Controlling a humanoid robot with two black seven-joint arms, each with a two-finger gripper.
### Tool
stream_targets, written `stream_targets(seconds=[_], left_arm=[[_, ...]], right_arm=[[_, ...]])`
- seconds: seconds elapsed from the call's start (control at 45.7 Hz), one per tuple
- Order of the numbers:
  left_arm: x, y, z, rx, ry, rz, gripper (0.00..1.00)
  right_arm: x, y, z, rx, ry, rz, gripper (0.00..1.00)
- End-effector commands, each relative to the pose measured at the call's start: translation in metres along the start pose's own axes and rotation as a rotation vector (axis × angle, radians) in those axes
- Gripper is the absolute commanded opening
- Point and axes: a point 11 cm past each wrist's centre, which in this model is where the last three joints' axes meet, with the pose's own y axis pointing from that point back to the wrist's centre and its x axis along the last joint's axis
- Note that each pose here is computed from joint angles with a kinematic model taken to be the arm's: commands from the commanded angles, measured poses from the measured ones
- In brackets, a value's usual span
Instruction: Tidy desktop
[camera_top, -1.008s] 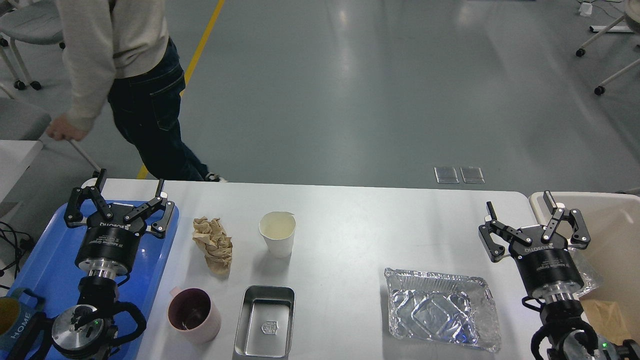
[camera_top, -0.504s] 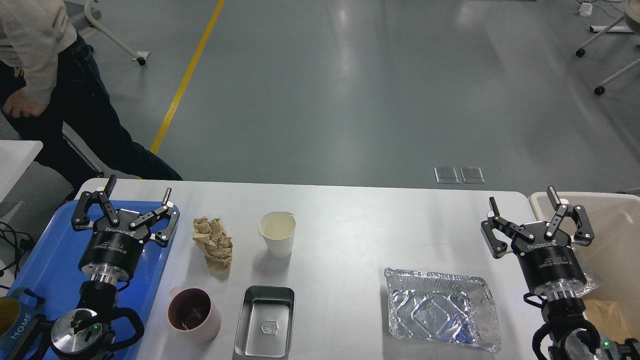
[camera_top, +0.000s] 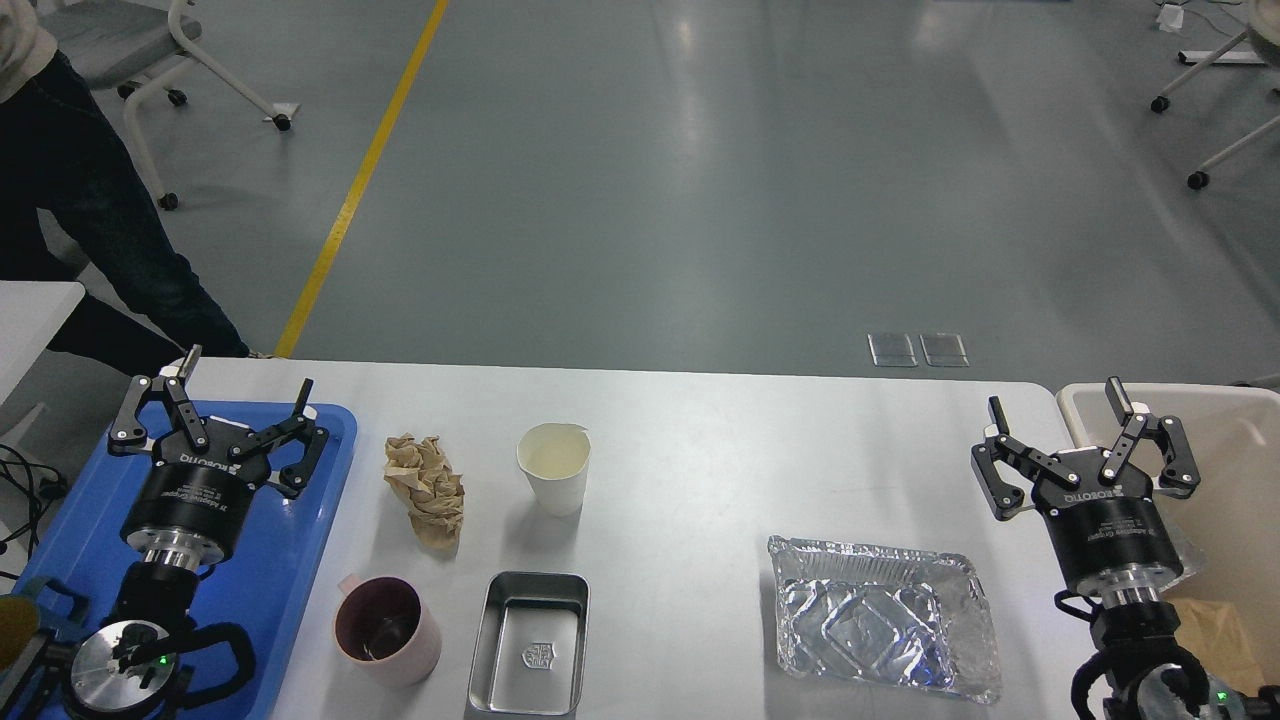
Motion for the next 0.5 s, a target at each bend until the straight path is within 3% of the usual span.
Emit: stream_targets(seconds=[0.0,0.153,0.482], left_arm=[[-0.006,-0.002,-0.007,0.027,-0.088,-0.012,0.96],[-0.019,-0.002,-0.011,0.071,-0.205,-0.045,0.96],[0.007,0.019,0.047,0.154,-0.657,0.103,0.96]], right_arm=[[0.001,0.001,0.000,0.001,0.000,0.003,1.00],[0.001,0.001,0.000,0.001,0.002,0.003,1.00],[0.003,-0.001,0.000,-0.015,0.054,0.009,1.00]])
